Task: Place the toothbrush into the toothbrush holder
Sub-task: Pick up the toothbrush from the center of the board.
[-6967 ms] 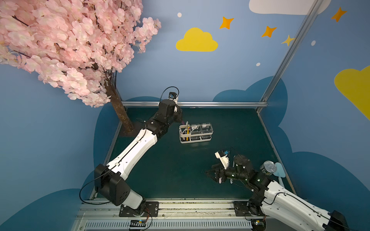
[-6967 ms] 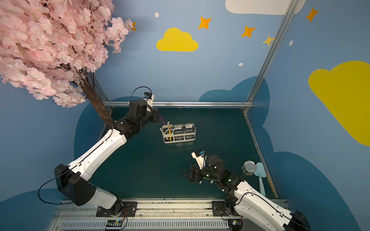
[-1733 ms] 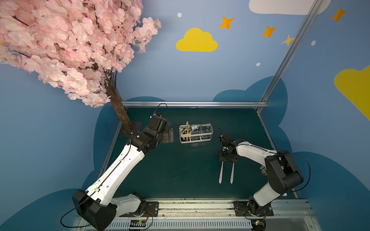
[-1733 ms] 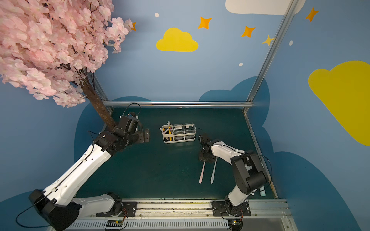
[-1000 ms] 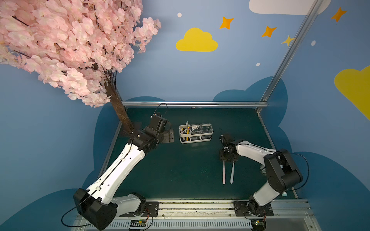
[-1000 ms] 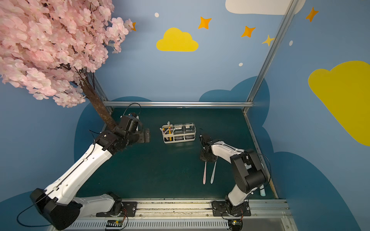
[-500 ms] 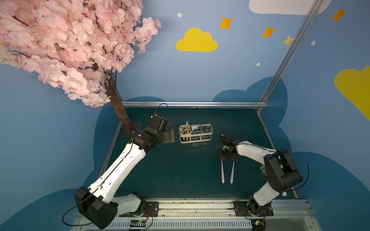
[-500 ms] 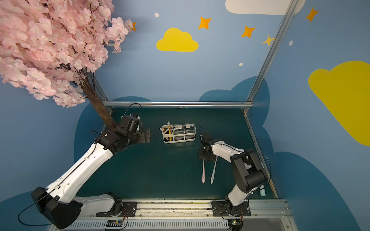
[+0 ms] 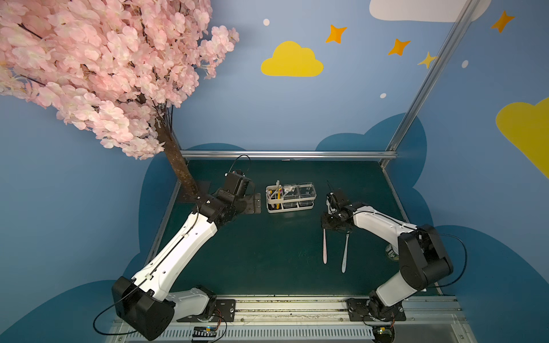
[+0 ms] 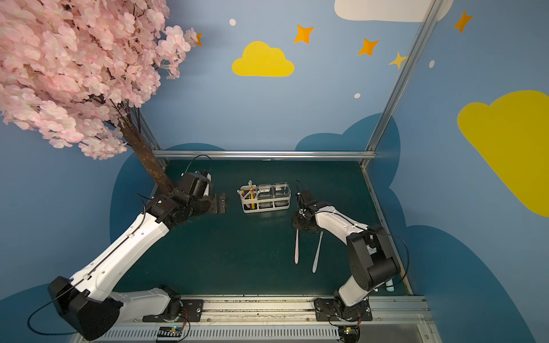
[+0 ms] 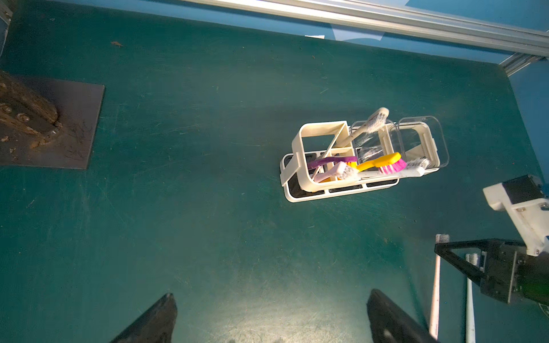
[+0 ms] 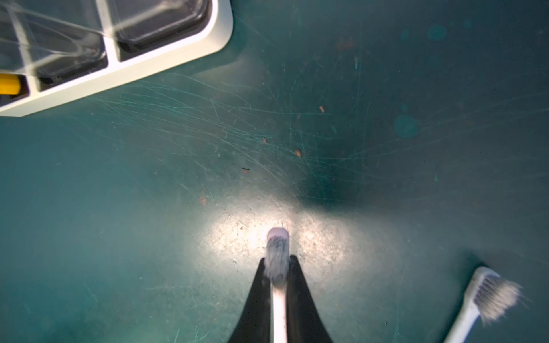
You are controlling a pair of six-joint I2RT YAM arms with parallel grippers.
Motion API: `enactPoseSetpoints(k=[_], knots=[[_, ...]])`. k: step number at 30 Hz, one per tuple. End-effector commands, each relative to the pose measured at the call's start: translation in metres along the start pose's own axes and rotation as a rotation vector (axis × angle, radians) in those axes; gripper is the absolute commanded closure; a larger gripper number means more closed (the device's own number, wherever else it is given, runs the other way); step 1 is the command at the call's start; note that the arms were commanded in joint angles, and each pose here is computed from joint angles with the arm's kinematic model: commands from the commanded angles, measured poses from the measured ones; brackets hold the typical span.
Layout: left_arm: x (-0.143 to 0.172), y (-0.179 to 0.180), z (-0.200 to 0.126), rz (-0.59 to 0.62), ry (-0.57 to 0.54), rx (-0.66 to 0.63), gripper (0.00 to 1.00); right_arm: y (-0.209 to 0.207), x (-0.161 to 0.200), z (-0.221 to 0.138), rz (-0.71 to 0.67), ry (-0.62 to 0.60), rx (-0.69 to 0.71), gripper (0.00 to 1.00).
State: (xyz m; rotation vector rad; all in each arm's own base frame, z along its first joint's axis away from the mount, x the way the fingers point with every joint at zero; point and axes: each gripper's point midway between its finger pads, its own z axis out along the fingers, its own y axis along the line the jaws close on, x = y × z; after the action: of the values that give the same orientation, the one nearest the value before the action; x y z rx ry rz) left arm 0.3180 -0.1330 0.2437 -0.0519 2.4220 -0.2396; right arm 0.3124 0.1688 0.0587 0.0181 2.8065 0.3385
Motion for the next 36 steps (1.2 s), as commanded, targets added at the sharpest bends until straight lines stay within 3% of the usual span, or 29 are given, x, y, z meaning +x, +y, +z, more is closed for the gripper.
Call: enactPoseSetpoints(k=[1,17,23,29,36], knots=[[0.0,-0.005,-0.003,0.005,-0.008,0.026,0.0,0.009,-0.008,-0.017,-0.02,-0.055,-0.047,1.0],[0.002,-0.008,0.0,0.011,0.003,0.033,0.0,0.029,-0.013,-0.04,-0.057,-0.133,-0.16,1.0],[0.007,-0.024,-0.003,0.026,0.014,0.095,0.0,0.036,-0.018,-0.06,-0.071,-0.19,-0.206,1.0],[0.025,-0.069,-0.027,0.044,0.046,0.253,0.0,0.047,-0.02,-0.072,-0.1,-0.193,-0.255,1.0],[0.077,-0.112,-0.03,-0.021,0.076,0.571,0.01,0.053,-0.02,-0.085,-0.106,-0.192,-0.286,1.0]])
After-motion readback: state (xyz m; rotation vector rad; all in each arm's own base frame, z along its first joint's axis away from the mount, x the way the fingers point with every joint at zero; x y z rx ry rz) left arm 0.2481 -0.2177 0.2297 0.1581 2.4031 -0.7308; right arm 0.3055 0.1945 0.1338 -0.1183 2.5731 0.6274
